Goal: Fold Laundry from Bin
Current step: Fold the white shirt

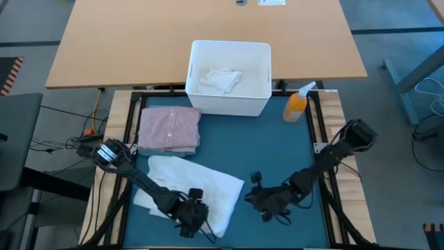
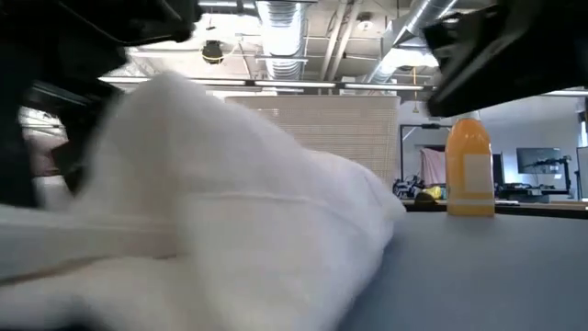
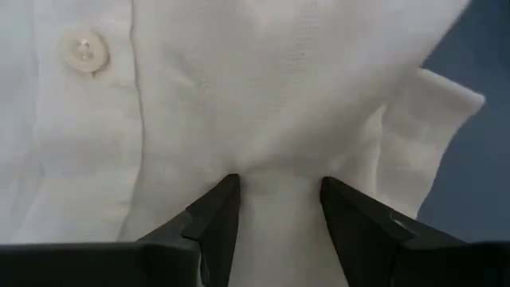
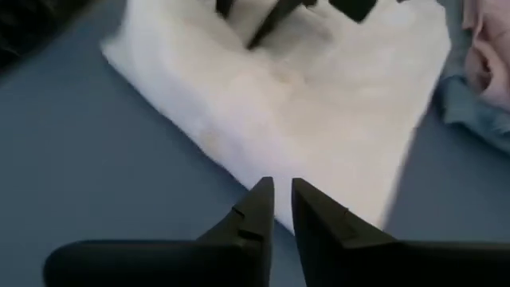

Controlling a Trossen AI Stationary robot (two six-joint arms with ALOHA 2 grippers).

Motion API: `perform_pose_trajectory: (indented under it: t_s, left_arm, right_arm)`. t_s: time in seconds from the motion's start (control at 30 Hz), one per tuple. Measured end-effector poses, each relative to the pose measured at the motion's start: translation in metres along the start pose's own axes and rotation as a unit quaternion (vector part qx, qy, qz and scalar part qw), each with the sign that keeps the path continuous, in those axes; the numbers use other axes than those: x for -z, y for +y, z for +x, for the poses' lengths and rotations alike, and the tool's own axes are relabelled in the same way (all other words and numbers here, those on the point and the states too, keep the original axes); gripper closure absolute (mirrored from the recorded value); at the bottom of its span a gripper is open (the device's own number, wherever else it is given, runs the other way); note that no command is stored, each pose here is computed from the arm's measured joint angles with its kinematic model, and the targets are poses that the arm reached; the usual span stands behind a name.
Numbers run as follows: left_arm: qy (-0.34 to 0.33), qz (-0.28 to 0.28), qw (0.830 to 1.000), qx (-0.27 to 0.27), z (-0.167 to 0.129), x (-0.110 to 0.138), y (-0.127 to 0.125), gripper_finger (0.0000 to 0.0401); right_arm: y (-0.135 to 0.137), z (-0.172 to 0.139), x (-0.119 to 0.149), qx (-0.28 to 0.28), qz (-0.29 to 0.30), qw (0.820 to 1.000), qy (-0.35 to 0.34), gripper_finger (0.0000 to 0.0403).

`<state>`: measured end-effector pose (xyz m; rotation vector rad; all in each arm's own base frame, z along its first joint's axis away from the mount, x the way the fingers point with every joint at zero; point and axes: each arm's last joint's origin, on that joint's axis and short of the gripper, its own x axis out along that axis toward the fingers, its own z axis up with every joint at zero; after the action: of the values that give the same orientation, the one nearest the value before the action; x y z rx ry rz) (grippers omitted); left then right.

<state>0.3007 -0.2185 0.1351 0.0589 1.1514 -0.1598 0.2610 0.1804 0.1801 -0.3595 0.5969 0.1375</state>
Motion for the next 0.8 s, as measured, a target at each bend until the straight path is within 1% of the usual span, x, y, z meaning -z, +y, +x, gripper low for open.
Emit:
perform_pose_trajectory:
  t_s: [0.1,0.17,0.27,0.33,0.4,0.47,0.57,0.63,0.67,0.8]
  left_arm:
    - [0.016,-0.018,1.0,-0.009,-0.016,0.0,-0.004,0.0232]
    - [0.023,-0.03,0.999,-0.025,-0.036,-0.001,-0.007,0.0232]
    - [-0.02,-0.056,0.998,-0.028,-0.067,-0.012,-0.015,0.0232]
    - [-0.035,-0.051,0.998,-0.032,-0.074,-0.013,-0.022,0.0232]
    - [-0.059,-0.037,0.997,-0.028,-0.075,-0.013,-0.031,0.0232]
    - [-0.094,-0.02,0.995,-0.03,-0.075,-0.016,-0.038,0.0232]
    - [-0.132,0.028,0.99,-0.048,-0.065,-0.02,-0.046,0.0232]
    - [-0.131,0.057,0.988,-0.055,-0.055,-0.019,-0.048,0.0232]
    - [-0.133,0.063,0.988,-0.052,-0.053,-0.02,-0.049,0.0232]
    - [-0.12,0.074,0.989,-0.04,-0.049,-0.019,-0.051,0.0229]
  right_arm:
    - [-0.01,0.006,-0.004,0.001,-0.05,0.999,0.012,0.0313]
    - [-0.017,0.01,-0.007,-0.01,-0.077,0.997,0.026,0.0298]
    - [-0.023,0.014,-0.001,-0.015,-0.126,0.99,0.063,0.0274]
    - [-0.026,0.017,-0.003,-0.017,-0.152,0.987,0.057,0.026]
    - [-0.03,0.02,-0.005,-0.026,-0.168,0.985,0.041,0.0249]
    - [-0.034,0.029,-0.009,-0.026,-0.157,0.987,0.015,0.0242]
    - [-0.034,0.048,-0.004,-0.015,-0.171,0.985,0.004,0.0237]
    - [-0.031,0.061,0.003,-0.014,-0.203,0.979,0.008,0.0236]
    - [-0.029,0.067,0.006,-0.014,-0.215,0.976,0.013,0.0236]
    - [-0.02,0.082,0.004,0.01,-0.226,0.974,0.023,0.0236]
